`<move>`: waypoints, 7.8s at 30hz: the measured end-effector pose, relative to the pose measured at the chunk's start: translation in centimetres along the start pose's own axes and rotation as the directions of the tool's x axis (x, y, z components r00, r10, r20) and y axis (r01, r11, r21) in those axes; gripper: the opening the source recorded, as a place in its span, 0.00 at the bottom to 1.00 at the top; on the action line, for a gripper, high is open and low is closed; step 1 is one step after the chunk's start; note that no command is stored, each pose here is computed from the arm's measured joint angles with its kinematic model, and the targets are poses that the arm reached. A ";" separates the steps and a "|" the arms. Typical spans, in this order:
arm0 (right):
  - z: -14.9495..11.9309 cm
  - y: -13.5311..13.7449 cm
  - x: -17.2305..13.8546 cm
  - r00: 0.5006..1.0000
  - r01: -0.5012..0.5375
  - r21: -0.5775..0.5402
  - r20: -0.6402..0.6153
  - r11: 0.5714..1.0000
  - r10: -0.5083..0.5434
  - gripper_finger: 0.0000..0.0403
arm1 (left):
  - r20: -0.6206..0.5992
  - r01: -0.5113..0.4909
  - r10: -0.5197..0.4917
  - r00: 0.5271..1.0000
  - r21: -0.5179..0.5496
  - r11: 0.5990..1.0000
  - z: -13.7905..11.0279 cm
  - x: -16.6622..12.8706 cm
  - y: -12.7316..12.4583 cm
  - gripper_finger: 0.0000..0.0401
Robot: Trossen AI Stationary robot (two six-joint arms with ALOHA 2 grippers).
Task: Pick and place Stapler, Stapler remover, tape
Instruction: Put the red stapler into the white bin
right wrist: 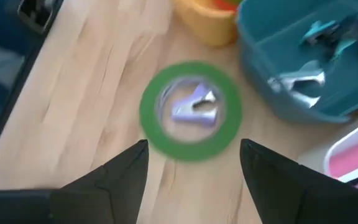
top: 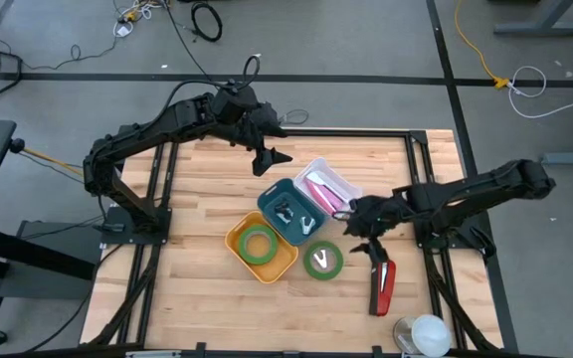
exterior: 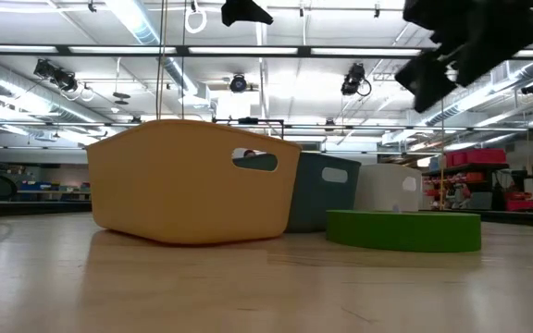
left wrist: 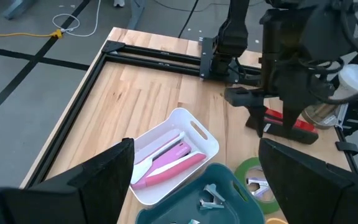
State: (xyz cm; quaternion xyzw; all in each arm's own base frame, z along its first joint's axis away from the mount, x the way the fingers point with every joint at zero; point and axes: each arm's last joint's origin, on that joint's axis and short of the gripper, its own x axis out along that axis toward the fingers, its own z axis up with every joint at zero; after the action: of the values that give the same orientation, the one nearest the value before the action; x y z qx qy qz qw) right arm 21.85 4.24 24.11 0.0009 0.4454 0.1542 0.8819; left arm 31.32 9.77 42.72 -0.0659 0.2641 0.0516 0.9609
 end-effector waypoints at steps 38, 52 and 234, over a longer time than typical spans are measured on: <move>-4.6 7.5 0.4 0.921 -0.229 -0.593 -0.388 0.772 -0.025 0.85 | -0.001 0.000 0.000 1.000 -0.001 1.000 0.0 0.0 0.0 0.86; -5.1 8.7 1.4 0.905 -0.214 -0.585 -0.421 0.782 -0.067 0.95 | -0.002 0.000 0.000 1.000 -0.001 1.000 0.0 0.0 0.0 0.86; 0.1 -5.1 1.1 0.556 0.829 -0.003 0.125 0.560 -0.822 0.60 | 0.073 -0.008 0.010 0.997 -0.027 1.000 0.7 0.1 -0.6 0.86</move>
State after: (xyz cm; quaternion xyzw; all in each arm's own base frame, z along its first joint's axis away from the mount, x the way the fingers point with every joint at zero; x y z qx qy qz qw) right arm 23.96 -0.32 22.60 -0.2264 0.3403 -0.2633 0.8739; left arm 31.87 9.25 43.36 -0.0755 0.2282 0.0617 0.9687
